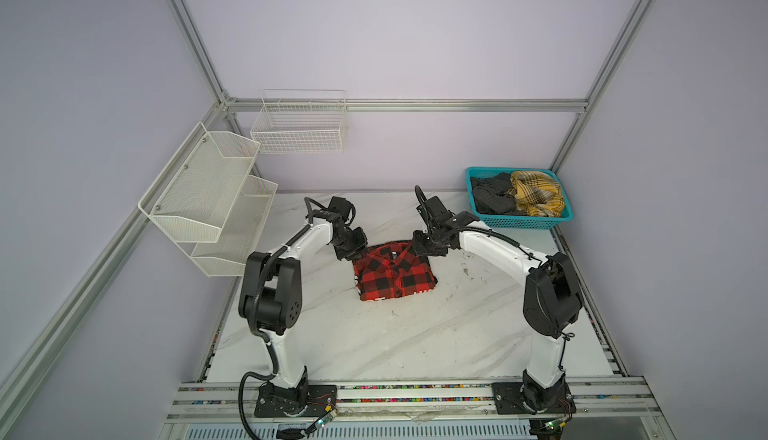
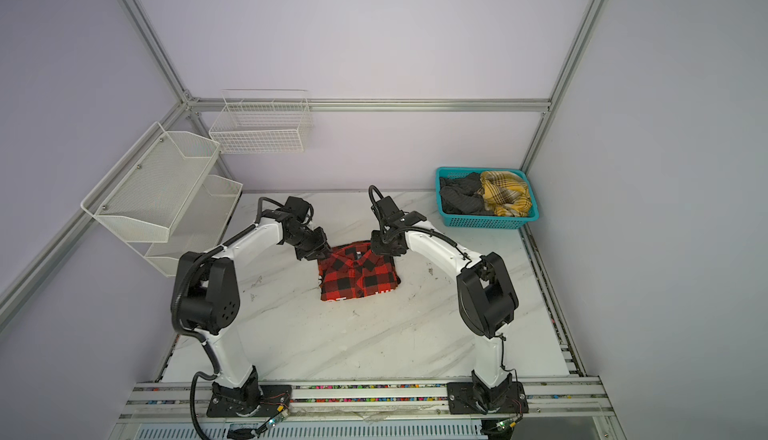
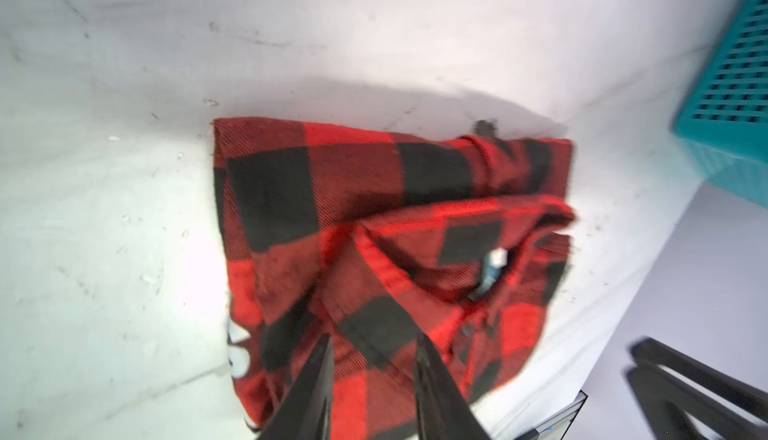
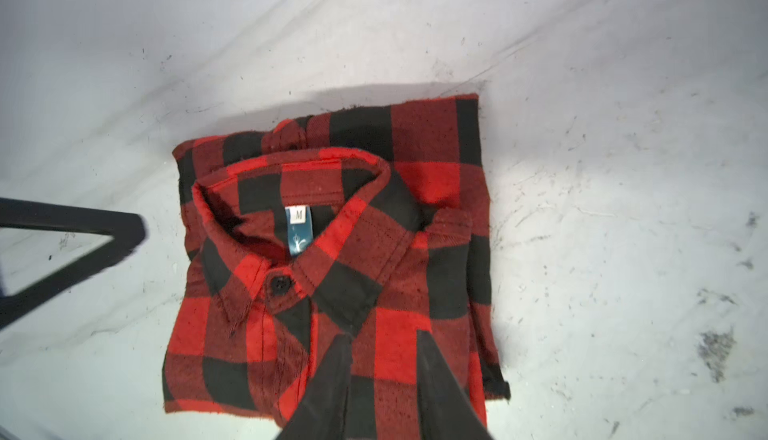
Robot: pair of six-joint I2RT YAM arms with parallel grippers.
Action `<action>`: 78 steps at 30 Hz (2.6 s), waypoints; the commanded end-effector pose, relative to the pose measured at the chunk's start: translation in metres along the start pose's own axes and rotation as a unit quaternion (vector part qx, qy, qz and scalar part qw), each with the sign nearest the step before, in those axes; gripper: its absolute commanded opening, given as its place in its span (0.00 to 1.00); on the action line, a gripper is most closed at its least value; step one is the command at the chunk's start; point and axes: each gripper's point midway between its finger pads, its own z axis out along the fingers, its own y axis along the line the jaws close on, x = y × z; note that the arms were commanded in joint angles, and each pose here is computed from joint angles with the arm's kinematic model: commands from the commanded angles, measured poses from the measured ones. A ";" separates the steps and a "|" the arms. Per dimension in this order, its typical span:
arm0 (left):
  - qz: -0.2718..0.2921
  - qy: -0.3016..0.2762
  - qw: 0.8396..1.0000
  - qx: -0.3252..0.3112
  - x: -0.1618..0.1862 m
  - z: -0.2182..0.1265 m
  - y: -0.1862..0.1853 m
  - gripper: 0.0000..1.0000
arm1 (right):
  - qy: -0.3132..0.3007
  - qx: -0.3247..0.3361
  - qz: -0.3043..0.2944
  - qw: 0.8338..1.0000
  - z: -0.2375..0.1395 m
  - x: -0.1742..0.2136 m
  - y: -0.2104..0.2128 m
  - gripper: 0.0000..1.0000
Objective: Fold and stack the long sleeve shirts
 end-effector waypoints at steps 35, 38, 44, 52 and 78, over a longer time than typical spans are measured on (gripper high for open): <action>-0.001 -0.054 0.998 -0.028 0.026 -0.062 0.046 0.56 | -0.010 -0.013 0.025 1.000 -0.009 0.016 0.018 0.20; -0.022 -0.047 0.999 -0.010 0.026 -0.073 0.062 0.61 | -0.027 -0.022 0.047 0.998 -0.021 0.000 0.007 0.20; -0.056 -0.008 0.998 0.018 0.043 -0.055 0.088 0.75 | -0.024 -0.025 0.067 0.997 -0.022 -0.008 -0.015 0.21; -0.082 0.016 0.995 0.048 0.046 -0.011 0.099 0.81 | 0.000 -0.014 0.063 0.998 -0.002 0.005 -0.026 0.20; -0.121 0.051 0.988 0.085 0.025 0.070 0.115 0.35 | 0.015 0.005 0.084 0.996 0.014 0.017 -0.041 0.20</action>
